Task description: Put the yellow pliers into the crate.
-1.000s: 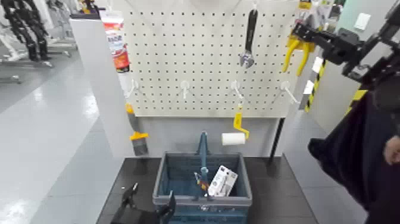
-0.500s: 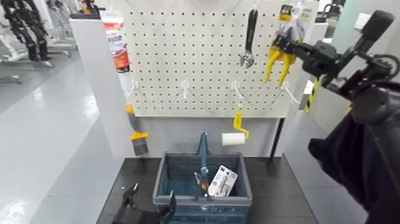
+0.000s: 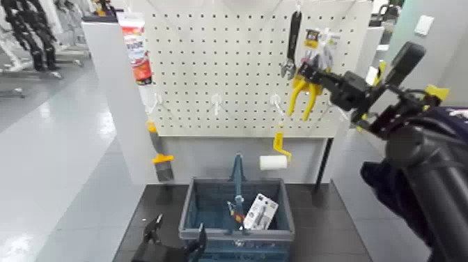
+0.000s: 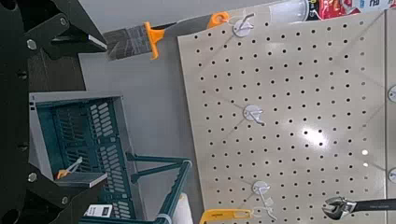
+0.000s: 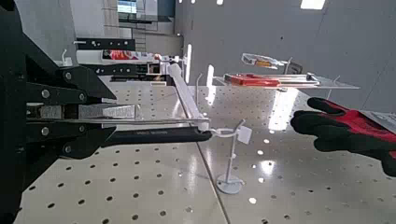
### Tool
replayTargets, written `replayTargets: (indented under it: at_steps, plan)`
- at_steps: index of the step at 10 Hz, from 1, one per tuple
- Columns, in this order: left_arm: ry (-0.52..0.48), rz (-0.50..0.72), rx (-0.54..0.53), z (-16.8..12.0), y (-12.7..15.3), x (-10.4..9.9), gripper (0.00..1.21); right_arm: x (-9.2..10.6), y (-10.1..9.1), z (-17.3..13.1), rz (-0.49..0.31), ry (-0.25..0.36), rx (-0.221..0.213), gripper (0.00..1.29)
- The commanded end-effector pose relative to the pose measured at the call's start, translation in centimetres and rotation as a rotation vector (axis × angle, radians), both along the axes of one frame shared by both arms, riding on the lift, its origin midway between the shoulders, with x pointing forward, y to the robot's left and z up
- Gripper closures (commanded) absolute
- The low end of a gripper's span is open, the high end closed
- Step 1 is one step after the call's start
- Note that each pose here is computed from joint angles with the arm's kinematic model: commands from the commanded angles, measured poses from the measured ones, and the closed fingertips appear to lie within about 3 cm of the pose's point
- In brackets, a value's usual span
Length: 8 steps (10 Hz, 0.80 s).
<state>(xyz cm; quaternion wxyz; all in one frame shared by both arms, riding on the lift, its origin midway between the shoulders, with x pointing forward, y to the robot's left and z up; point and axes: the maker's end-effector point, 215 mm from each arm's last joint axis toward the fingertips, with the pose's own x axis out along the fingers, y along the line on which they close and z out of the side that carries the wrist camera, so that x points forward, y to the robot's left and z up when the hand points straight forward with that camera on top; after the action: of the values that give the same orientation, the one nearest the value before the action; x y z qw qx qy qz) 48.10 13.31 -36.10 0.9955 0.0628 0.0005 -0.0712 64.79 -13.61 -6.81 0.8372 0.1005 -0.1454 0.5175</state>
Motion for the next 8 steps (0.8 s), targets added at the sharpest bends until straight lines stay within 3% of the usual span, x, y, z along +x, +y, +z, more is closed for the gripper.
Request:
replayTargets:
  at_steps: [1,8]
  plan:
    - [0.001,-0.001,0.001,0.0,-0.1,0.0,0.31,-1.1,2.6,-2.4,0.042,0.042,0.03,1.11]
    - [0.001,0.003,0.0,-0.1,0.0,-0.1,0.31,-3.0,5.9,-13.2,0.063,0.23,-0.013,1.11]
